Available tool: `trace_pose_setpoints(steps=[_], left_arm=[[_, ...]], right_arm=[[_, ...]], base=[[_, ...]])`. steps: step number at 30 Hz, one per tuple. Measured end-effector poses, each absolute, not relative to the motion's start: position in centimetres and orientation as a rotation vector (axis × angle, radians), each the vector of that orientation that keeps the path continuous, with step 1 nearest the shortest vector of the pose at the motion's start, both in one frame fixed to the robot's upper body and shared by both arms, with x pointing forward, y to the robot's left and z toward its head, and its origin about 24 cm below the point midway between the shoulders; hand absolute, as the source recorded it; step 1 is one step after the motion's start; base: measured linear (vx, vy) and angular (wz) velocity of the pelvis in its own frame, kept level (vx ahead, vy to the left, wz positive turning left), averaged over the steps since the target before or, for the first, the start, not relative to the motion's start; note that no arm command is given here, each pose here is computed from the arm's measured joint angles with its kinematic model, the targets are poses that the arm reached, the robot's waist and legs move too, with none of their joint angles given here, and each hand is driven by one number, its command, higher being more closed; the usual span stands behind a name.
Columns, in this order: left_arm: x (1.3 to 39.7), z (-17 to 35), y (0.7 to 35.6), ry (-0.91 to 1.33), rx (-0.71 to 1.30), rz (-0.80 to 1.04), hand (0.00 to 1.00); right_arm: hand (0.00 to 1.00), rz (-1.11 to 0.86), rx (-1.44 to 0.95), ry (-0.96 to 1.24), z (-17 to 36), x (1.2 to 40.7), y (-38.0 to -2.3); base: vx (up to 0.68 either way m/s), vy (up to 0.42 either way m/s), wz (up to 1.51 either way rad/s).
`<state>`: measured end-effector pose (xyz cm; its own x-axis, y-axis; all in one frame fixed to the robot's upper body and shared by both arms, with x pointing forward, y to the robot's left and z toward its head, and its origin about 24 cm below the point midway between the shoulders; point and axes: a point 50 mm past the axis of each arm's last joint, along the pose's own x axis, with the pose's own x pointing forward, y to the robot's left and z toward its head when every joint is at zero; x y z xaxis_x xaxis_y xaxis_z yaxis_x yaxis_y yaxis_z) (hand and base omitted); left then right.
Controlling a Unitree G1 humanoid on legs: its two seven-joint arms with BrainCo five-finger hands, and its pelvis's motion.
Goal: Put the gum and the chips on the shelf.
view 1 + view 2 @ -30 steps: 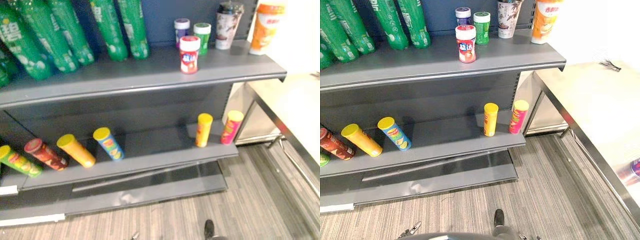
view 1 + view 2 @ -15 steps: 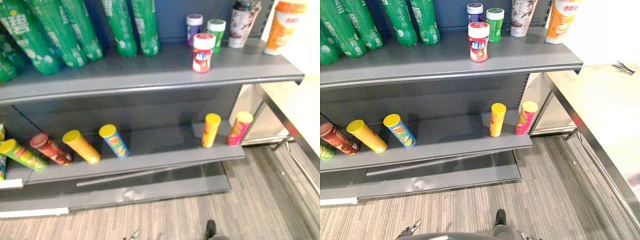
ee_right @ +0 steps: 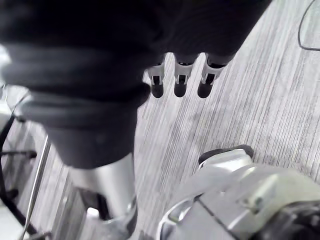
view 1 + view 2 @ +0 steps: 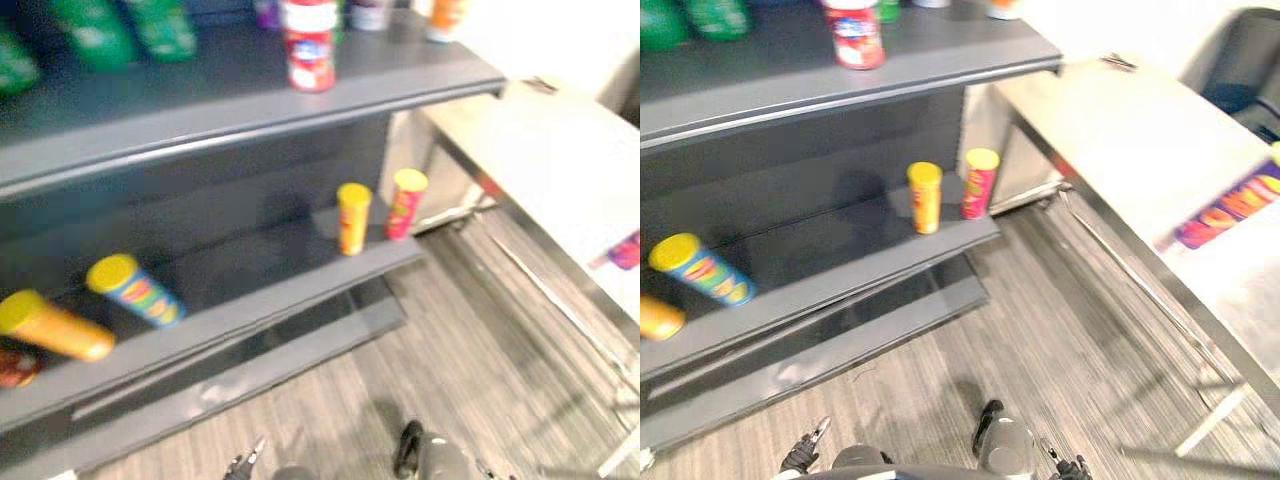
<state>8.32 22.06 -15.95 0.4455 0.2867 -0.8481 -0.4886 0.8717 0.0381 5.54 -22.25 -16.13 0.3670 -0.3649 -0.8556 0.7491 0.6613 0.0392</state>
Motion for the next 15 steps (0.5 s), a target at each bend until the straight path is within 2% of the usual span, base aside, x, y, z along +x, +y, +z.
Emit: trace_pose_setpoints(steps=[6,15], left_arm=[[10.5,-15.8,19.5,0.962,-0.272,0.395,0.0],[9.9,-16.1,19.5,0.983,-0.299,0.429,0.0]], right_arm=[[0.0,-0.696,0.423,0.937,-15.9,7.2,-22.8],[0.0,-0.654,0.41,0.906,-15.6,8.9,-22.8]], base=[[0.06,-0.156,-0.81],[0.03,-0.128,-0.32]])
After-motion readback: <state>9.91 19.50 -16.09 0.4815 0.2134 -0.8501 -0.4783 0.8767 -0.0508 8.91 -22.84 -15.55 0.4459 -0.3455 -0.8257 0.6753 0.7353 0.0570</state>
